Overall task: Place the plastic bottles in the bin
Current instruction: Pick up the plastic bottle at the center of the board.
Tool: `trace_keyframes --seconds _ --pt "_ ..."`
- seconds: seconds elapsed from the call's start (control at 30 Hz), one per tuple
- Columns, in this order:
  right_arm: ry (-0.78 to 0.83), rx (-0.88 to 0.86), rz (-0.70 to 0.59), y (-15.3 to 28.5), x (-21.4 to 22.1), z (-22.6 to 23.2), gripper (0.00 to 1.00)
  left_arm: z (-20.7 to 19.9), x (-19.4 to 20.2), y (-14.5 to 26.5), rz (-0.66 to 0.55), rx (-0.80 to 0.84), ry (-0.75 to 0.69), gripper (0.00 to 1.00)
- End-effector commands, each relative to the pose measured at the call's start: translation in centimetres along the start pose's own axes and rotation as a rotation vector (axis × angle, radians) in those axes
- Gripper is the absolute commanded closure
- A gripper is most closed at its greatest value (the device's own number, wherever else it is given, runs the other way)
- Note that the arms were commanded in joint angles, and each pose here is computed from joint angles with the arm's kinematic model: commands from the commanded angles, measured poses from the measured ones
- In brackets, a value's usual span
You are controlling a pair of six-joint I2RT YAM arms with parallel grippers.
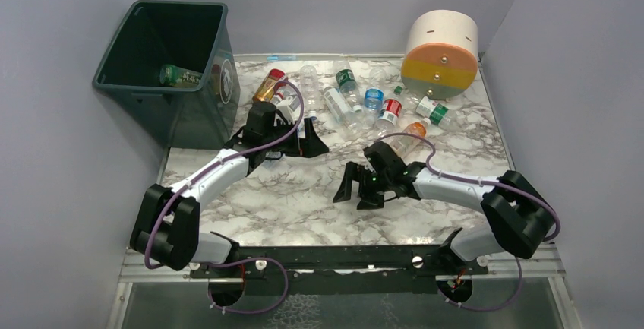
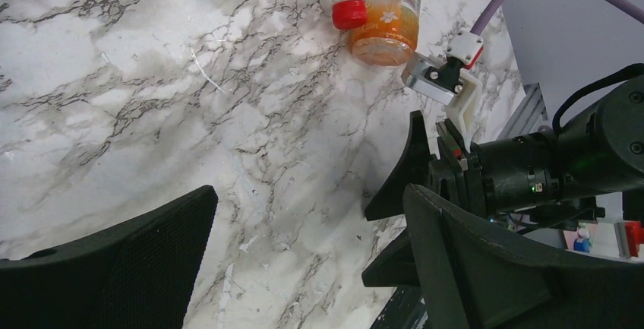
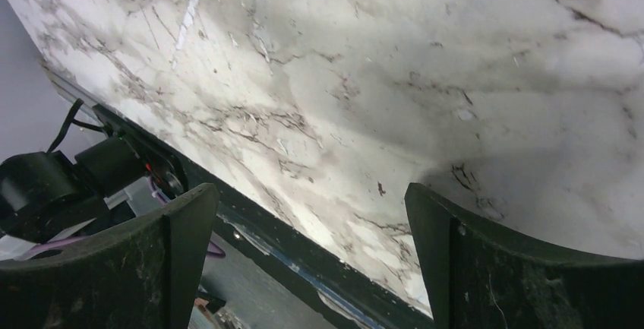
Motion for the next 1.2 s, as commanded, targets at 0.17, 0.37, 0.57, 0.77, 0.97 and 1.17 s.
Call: trace_keyframes --seconds 0.17,0.37,0.57,0.77,0.97,1.17 --pt "0.059 -0.045 -0.012 -0.91 -0.65 0.38 0.03 0.41 -0.10 -0.63 -0.010 0.002 -0.027 0.01" --pt "0.068 -0.040 -0.013 -0.81 -0.63 0.32 0.03 0.56 -0.07 -0.71 -0.011 -0.003 -0.027 0.01" --pt "0.064 -0.048 -0.007 -1.02 -0.60 0.31 0.03 0.51 -0.11 -0.65 -0.014 -0.001 -0.029 0.01" --pt "0.057 -0.051 -0.004 -1.09 -0.53 0.24 0.03 0.56 -0.11 -0.70 -0.014 -0.004 -0.029 0.01" --pt "0.053 -0.052 -0.002 -1.09 -0.42 0.18 0.03 0.53 -0.11 -0.71 -0.014 -0.003 -0.029 0.01" --pt "0.051 -0.057 -0.001 -1.14 -0.48 0.28 0.03 0.60 -0.15 -0.75 -0.016 -0.004 -0.031 0.01"
Point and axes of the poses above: each gripper's point midway between its finger pads, its own y axis back along the fingers, its own z axis along the line the jaws close on, x = y × z, the point moved 10 cm from there along y, back along the fingers, and after that the axes turned 14 degrees about y, right-handed, at the moved point
